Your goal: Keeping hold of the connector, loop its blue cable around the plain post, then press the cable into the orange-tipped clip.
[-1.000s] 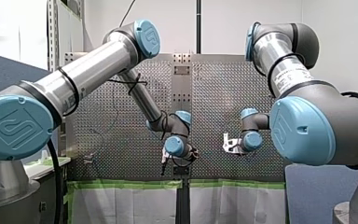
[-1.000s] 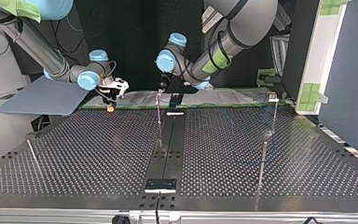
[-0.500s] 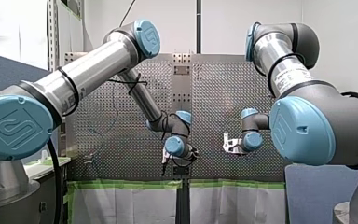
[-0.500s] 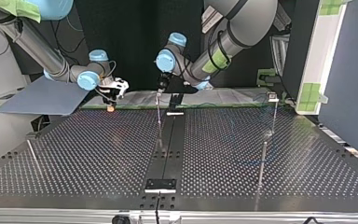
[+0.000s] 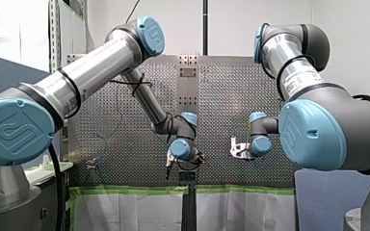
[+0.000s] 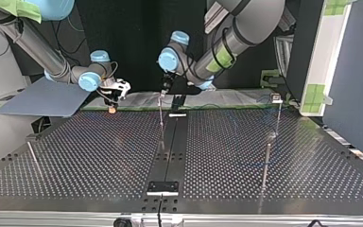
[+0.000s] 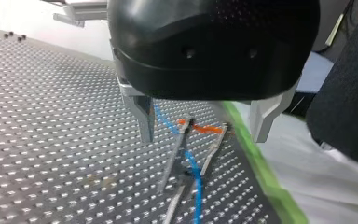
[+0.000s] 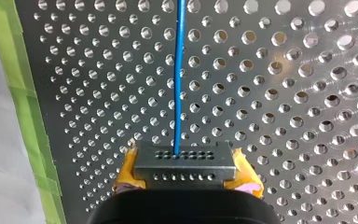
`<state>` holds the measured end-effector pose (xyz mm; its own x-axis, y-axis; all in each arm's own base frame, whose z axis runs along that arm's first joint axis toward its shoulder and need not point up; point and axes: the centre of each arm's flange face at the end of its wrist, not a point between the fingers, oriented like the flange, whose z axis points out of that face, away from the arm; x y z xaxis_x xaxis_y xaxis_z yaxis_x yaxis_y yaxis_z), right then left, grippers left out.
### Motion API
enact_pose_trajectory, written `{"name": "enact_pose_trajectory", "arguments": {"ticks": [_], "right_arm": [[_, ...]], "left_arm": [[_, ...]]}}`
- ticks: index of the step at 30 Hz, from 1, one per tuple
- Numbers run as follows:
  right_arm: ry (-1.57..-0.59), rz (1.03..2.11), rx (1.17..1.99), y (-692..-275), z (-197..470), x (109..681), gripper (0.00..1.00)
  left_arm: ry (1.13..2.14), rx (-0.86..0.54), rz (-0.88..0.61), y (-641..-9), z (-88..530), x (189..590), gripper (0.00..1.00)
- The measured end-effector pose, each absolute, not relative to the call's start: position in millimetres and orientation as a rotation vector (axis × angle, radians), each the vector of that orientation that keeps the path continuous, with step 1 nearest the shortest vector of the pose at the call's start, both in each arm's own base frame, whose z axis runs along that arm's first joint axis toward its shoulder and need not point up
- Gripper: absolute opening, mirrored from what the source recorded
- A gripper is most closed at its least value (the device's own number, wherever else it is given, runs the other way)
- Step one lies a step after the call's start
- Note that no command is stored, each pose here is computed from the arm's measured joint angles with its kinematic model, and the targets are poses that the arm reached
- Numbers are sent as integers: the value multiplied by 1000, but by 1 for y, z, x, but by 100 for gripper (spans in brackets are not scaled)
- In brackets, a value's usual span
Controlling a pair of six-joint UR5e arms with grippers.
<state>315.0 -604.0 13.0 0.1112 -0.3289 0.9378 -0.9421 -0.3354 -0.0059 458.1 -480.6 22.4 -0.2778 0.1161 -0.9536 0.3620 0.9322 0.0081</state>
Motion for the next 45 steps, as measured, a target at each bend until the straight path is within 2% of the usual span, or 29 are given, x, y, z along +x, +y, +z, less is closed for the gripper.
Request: {"name": "enact_pose_trajectory", "arguments": {"ticks": [15, 22, 34, 40, 45], "right_arm": [[-1242, 1229, 1765, -602, 12, 317, 0], [-1243, 1230, 1768, -601, 12, 318, 0], [-1237, 1241, 1778, -600, 12, 320, 0], [-1242, 1231, 1776, -602, 12, 316, 0], [-1267, 1192, 1742, -609, 21, 301, 0]], "left_arm": [[1737, 159, -234, -450, 75, 449, 100], [1675, 85, -277, -438, 100, 438, 100], [1571, 37, -396, -426, 141, 410, 100], [1559, 25, -423, -418, 154, 391, 100], [1560, 11, -440, -409, 163, 375, 100]]}}
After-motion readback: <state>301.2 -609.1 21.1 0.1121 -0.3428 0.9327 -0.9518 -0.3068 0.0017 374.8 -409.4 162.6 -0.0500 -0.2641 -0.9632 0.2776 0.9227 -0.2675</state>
